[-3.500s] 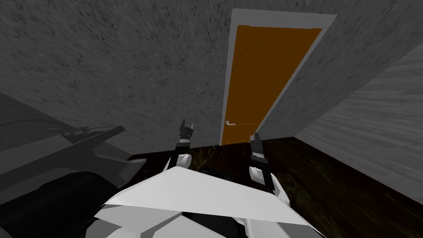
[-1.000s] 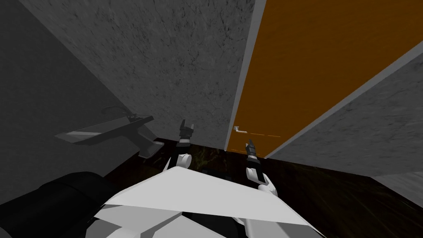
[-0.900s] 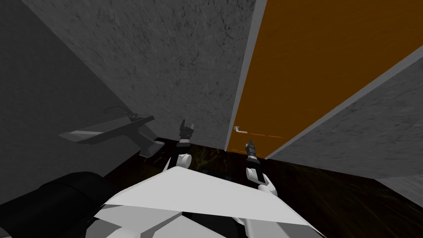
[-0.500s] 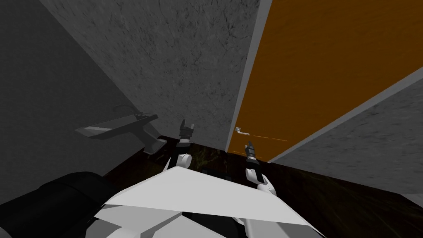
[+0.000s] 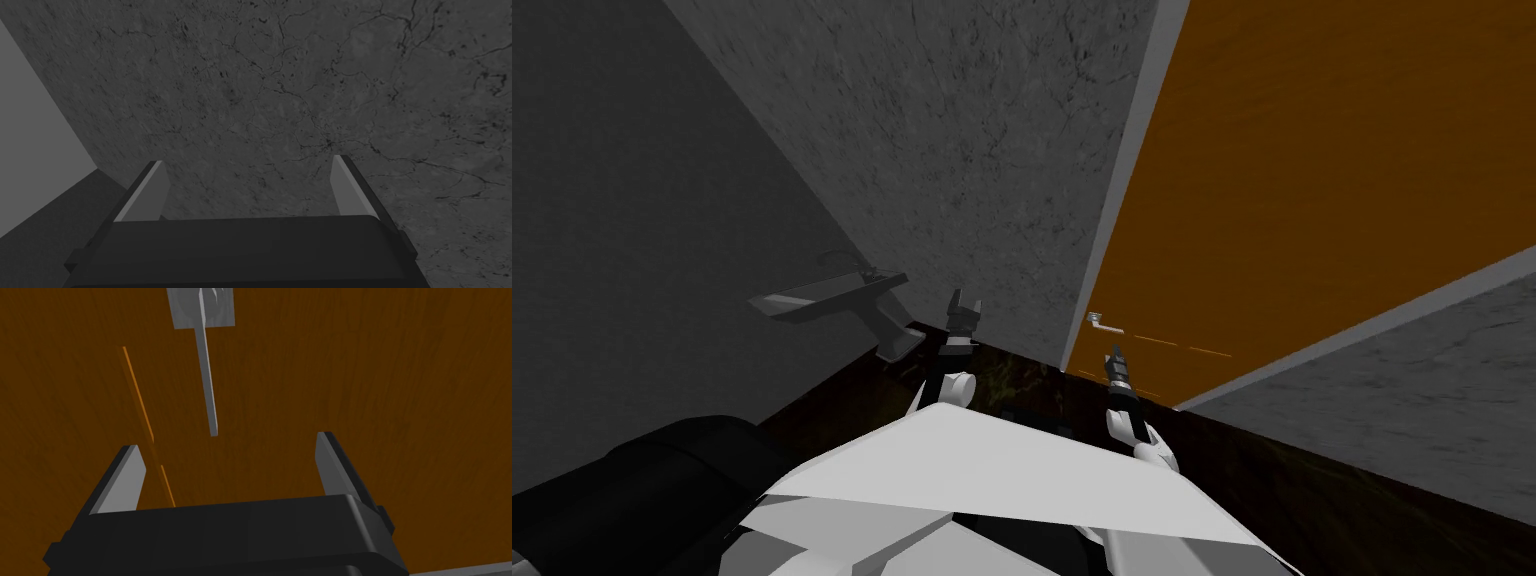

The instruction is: Pull the door open

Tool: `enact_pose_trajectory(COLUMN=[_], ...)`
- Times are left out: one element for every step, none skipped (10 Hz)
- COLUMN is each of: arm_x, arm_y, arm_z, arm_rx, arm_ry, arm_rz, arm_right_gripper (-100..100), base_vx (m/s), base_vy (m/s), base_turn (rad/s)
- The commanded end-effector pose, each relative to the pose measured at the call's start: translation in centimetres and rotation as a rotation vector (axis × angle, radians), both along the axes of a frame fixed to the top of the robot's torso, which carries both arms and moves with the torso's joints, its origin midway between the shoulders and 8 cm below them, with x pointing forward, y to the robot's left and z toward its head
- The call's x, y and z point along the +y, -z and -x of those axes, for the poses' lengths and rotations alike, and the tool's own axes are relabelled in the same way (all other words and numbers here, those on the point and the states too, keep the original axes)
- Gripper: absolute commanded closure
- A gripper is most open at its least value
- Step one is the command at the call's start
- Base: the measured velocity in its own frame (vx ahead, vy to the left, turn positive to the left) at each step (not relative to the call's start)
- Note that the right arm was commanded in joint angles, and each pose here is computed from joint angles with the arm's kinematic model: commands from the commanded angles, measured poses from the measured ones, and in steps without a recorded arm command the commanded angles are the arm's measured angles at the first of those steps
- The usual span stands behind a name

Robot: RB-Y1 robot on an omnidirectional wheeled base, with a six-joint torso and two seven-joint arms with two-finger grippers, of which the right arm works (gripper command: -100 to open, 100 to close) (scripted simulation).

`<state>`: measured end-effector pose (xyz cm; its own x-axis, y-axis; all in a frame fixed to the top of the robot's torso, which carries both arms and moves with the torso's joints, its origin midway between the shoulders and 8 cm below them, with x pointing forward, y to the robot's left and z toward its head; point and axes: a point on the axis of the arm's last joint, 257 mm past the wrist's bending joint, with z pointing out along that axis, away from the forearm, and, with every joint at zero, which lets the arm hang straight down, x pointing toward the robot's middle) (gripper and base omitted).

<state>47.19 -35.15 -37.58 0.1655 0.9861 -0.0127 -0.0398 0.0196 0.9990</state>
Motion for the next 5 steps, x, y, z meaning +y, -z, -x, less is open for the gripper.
enact_pose_trajectory(arm_x=[-0.1, -0.2, -0.2, -1.7, -2.2], arm_y=[1.0, 1.4, 1.1, 1.4, 1.4], arm_z=[0.2, 0.2, 0.2, 1.1, 1.3], arm_rx=[0.023, 0.033, 0.025, 0.028, 0.028], arm_ry=[0.007, 0.009, 0.007, 0.025, 0.031], arm_rz=[-0.012, -0.017, -0.013, -0.015, -0.016], arm_right_gripper=[-100, -100, -100, -100, -100], base_vx=[0.031, 0.029, 0.013, 0.139, 0.222], base_vy=[-0.051, -0.058, -0.028, 0.029, 0.032], base_turn=[0.166, 0.144, 0.025, 0.119, 0.113])
